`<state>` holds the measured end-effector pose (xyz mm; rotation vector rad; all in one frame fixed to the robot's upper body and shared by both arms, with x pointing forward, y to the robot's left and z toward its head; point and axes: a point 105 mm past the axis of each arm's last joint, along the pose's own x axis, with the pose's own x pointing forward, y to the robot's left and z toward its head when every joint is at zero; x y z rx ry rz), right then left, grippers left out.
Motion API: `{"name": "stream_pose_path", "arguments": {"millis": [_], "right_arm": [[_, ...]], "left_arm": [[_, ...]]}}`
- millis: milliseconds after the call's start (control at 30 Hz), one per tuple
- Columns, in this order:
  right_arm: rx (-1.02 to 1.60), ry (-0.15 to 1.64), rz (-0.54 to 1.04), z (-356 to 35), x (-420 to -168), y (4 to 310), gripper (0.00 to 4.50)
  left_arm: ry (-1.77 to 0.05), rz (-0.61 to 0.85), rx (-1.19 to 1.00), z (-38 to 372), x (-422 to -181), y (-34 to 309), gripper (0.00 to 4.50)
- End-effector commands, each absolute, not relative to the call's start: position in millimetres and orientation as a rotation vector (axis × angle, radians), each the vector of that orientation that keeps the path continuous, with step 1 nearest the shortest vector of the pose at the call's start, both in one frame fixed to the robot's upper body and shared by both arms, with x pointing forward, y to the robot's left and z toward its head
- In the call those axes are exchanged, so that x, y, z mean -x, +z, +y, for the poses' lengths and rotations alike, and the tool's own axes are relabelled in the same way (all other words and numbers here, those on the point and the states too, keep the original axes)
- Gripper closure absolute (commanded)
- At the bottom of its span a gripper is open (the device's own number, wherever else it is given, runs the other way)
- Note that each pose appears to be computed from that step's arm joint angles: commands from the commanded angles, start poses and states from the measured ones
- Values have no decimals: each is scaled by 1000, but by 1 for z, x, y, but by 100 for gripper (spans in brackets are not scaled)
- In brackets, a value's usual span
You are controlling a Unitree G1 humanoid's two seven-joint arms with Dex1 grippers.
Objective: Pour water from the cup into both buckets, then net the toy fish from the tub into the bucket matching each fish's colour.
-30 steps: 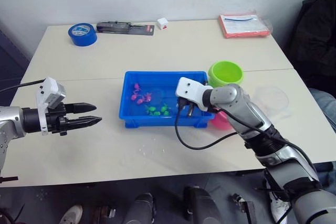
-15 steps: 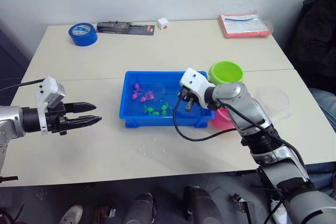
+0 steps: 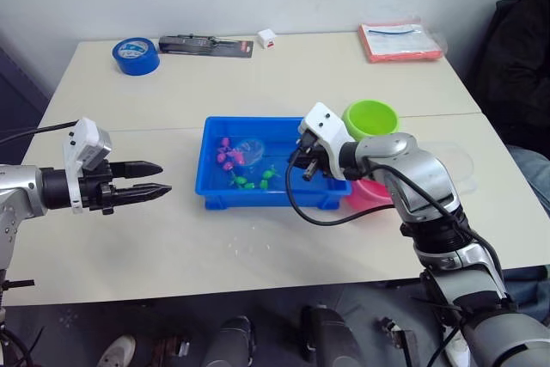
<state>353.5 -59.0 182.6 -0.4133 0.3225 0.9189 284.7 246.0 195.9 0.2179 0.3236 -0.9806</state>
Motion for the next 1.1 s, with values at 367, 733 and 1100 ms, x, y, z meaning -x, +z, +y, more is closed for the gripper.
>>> {"name": "stream_pose_path", "arguments": {"millis": [367,733,1100], "right_arm": [[354,880,138,-111,-334,234,370],[391,581,109,-212,-297,267,370],[617,341,213,-265,-234,242,370]], "left_arm": [[-1099,127,-284,212,-309,221,171],[-1221,50,-254,178,-339,229,171],[-1313,35,-245,154,-365,227,171]]}}
